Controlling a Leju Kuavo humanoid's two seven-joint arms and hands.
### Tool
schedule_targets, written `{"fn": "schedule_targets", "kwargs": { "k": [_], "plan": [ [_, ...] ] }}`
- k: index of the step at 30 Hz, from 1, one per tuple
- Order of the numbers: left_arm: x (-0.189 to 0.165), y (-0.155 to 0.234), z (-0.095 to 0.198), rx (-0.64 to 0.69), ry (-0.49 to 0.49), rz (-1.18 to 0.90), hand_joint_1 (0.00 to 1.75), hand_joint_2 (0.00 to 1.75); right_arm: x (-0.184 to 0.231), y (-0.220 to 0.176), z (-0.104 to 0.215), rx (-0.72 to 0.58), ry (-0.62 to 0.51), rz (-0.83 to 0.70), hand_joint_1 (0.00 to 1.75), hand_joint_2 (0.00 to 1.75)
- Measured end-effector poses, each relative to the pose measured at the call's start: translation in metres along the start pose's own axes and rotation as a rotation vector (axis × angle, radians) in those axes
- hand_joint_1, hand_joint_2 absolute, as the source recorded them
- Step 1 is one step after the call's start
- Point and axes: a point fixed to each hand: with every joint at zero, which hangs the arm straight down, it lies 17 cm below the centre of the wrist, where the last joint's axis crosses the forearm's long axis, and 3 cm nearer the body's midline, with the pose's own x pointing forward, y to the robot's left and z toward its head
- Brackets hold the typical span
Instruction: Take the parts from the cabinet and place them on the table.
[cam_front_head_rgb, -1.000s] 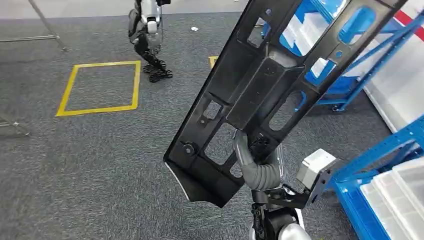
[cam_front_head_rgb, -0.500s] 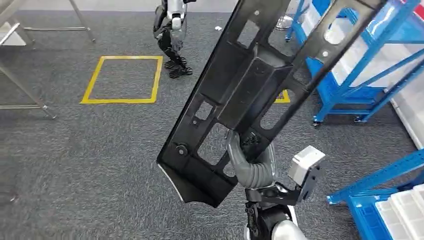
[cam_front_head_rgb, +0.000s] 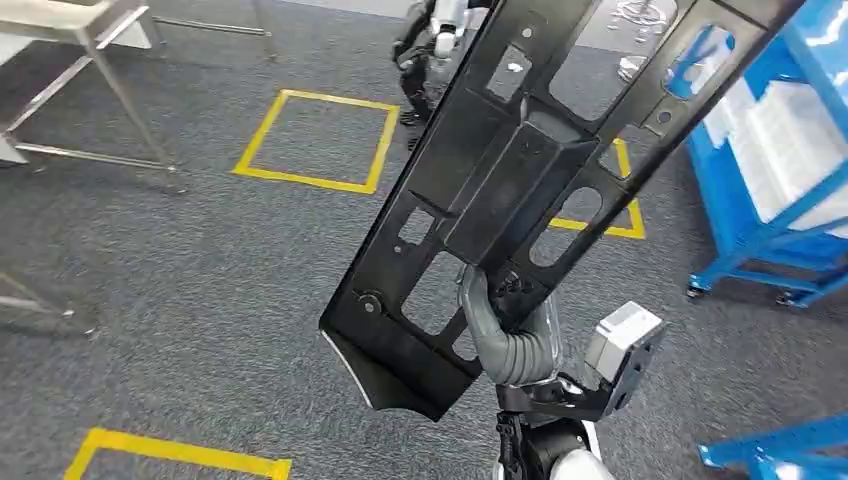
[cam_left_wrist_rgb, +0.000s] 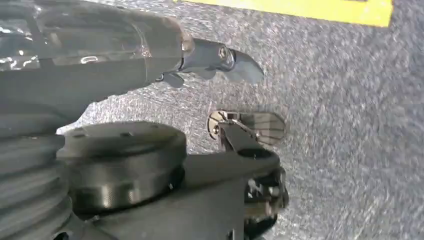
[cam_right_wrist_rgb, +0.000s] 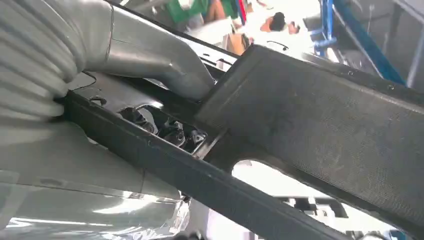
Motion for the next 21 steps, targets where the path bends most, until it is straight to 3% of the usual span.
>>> {"fn": "schedule_targets", "kwargs": {
  "k": [21],
  "plan": [
    [-0.0026,-0.0015,0.0006,-0.006,0.007,-0.011,0.0,1.75,-0.0021,0.0097,-0.0014,0.027,0.003,-0.008,1.75,1.75]
  ]
}}
